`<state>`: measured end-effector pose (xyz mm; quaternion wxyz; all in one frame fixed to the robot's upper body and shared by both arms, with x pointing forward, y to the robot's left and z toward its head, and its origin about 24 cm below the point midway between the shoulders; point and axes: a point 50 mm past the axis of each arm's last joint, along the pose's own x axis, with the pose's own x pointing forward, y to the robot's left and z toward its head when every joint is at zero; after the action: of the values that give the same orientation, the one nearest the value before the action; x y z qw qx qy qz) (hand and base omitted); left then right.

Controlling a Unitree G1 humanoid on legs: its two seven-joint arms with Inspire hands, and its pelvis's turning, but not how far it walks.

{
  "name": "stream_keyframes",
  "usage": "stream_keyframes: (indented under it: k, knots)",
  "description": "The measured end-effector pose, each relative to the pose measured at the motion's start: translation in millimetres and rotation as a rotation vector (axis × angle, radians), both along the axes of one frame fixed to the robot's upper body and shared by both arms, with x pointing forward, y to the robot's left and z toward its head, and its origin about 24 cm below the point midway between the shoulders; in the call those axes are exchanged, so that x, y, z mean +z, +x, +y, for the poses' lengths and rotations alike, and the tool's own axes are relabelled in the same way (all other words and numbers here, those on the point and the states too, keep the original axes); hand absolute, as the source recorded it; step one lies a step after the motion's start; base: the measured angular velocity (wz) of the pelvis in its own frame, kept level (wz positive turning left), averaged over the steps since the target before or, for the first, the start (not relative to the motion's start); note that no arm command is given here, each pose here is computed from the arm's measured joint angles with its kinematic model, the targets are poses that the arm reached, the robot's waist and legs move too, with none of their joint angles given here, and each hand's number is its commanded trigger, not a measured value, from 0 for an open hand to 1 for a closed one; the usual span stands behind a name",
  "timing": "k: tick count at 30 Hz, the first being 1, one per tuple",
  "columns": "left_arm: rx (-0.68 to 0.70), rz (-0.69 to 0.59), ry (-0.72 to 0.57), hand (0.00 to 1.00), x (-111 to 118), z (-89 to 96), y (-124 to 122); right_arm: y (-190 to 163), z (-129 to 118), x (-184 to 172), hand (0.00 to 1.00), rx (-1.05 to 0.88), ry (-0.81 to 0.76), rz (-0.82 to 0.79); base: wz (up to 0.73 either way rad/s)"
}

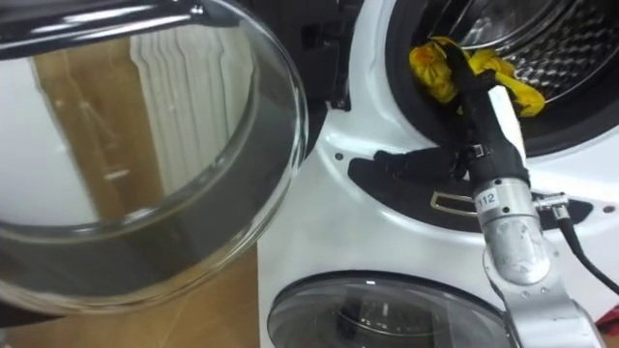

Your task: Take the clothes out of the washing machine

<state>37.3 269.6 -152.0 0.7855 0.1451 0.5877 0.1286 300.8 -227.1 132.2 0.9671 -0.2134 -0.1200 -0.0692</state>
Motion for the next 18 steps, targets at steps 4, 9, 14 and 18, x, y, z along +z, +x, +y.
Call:
stream_keyframes:
  k: [4,9,14,18]
  knots:
    - [-0.006,-0.001,-0.008,0.0,-1.0,-4.1,0.3,-1.9,-5.2,7.6,0.0,-0.014,0.081,-0.039,0.0]
    - [-0.005,-0.017,-0.004,0.0,-0.5,-6.2,4.4,-4.7,-10.2,17.3,0.0,-0.01,0.256,-0.09,-0.04]
    - [0.0,-0.017,0.009,0.0,-0.2,-4.9,3.5,-4.8,-8.3,17.9,0.0,0.05,0.332,-0.078,-0.05]
    - [0.0,-0.015,0.01,0.0,-0.2,-4.8,3.1,-4.6,-7.7,17.7,0.0,0.066,0.345,-0.073,-0.06]
